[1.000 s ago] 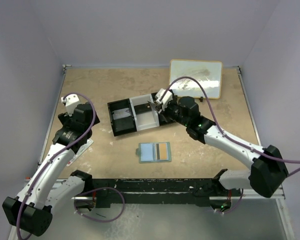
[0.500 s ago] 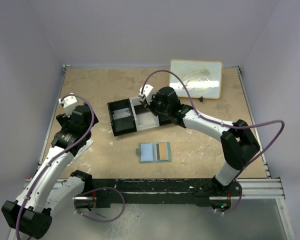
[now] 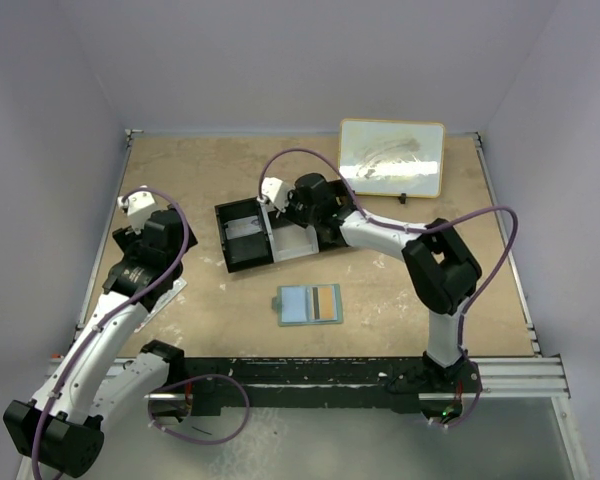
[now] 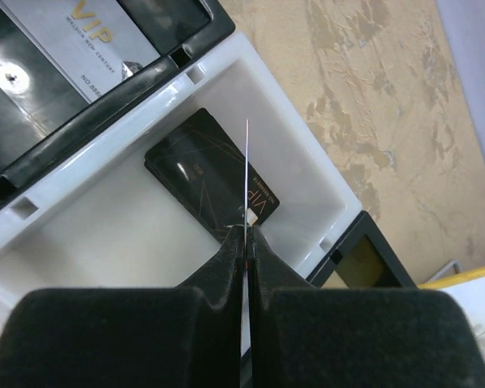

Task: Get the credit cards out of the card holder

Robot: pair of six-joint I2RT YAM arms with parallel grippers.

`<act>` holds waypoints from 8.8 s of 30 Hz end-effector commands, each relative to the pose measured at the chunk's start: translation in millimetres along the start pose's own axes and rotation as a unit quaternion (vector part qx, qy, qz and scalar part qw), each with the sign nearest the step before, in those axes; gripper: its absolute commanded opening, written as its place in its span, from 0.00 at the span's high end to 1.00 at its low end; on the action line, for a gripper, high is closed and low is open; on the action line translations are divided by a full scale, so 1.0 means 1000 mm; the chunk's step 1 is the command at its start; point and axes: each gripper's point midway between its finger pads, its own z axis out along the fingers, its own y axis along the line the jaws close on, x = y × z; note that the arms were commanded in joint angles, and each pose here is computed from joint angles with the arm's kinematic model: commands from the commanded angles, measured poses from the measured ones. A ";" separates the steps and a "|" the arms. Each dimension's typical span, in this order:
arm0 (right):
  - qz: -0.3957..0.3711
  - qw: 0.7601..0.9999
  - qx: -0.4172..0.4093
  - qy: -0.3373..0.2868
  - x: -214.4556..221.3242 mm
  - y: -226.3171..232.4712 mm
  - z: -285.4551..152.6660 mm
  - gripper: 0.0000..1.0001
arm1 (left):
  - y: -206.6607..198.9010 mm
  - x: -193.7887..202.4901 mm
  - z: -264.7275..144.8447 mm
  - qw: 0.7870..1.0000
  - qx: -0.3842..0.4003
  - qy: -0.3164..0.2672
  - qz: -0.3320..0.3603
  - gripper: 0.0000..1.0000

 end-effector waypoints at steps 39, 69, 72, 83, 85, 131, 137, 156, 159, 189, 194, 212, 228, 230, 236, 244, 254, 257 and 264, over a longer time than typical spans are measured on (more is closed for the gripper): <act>-0.126 0.992 0.022 0.010 -0.001 0.015 0.044 0.58 | -0.004 -0.003 0.005 1.000 0.001 -0.004 0.012 0.17; 0.393 0.892 0.210 -0.079 -0.018 -0.051 -0.153 0.00 | -0.018 0.002 0.004 0.999 0.041 0.010 0.019 0.18; 0.467 0.872 0.130 -0.063 0.005 0.001 -0.162 0.00 | -0.025 0.005 0.003 0.998 0.062 0.018 0.024 0.18; 0.685 0.721 -0.096 -0.045 0.055 0.142 -0.205 0.13 | -0.105 0.043 -0.023 0.949 0.291 0.106 0.053 0.26; 0.701 0.703 -0.113 -0.031 0.064 0.158 -0.207 0.14 | -0.127 0.054 -0.039 0.923 0.357 0.134 0.050 0.29; 0.759 0.639 -0.103 0.071 0.125 0.208 -0.194 0.25 | -0.226 0.265 -0.110 0.809 0.435 0.274 0.284 0.37; 0.764 0.642 -0.047 0.046 0.117 0.177 -0.181 0.22 | -0.214 0.264 -0.124 0.811 0.452 0.289 0.233 0.38; 0.641 0.753 -0.050 0.142 0.093 0.155 -0.125 0.20 | -0.203 0.289 -0.182 0.819 0.477 0.292 0.133 0.43; 0.638 0.752 -0.020 0.163 0.106 0.152 -0.130 0.20 | -0.204 0.291 -0.192 0.816 0.483 0.288 0.136 0.43; 0.823 0.556 -0.052 0.105 0.138 0.210 -0.129 0.56 | -0.186 0.183 -0.128 0.907 0.372 0.168 0.103 0.47; 0.841 0.526 -0.048 0.114 0.153 0.221 -0.127 0.56 | -0.207 0.184 -0.127 0.902 0.373 0.167 0.139 0.46; 0.825 0.553 -0.022 0.115 0.150 0.207 -0.123 0.57 | -0.265 0.242 -0.093 0.858 0.392 0.248 0.220 0.48; 0.845 0.531 0.000 0.064 0.140 0.186 -0.116 0.71 | -0.226 0.261 -0.092 0.857 0.379 0.276 0.215 0.58; 0.841 0.539 -0.002 0.056 0.135 0.181 -0.112 0.72 | -0.226 0.261 -0.093 0.858 0.378 0.276 0.212 0.58; 0.820 0.569 -0.014 0.063 0.128 0.181 -0.108 0.79 | -0.227 0.258 -0.092 0.861 0.375 0.273 0.209 0.60; 0.797 0.601 -0.051 0.041 0.110 0.179 -0.108 0.86 | -0.224 0.254 -0.093 0.864 0.372 0.269 0.204 0.61; 0.720 0.685 -0.102 0.041 0.088 0.180 -0.113 0.93 | -0.220 0.235 -0.107 0.865 0.390 0.265 0.169 0.58; 0.697 0.705 -0.124 0.046 0.086 0.185 -0.117 0.94 | -0.215 0.226 -0.111 0.868 0.394 0.260 0.153 0.56; 0.631 0.752 -0.185 0.052 0.084 0.202 -0.127 0.91 | -0.191 0.214 -0.112 0.878 0.382 0.251 0.143 0.54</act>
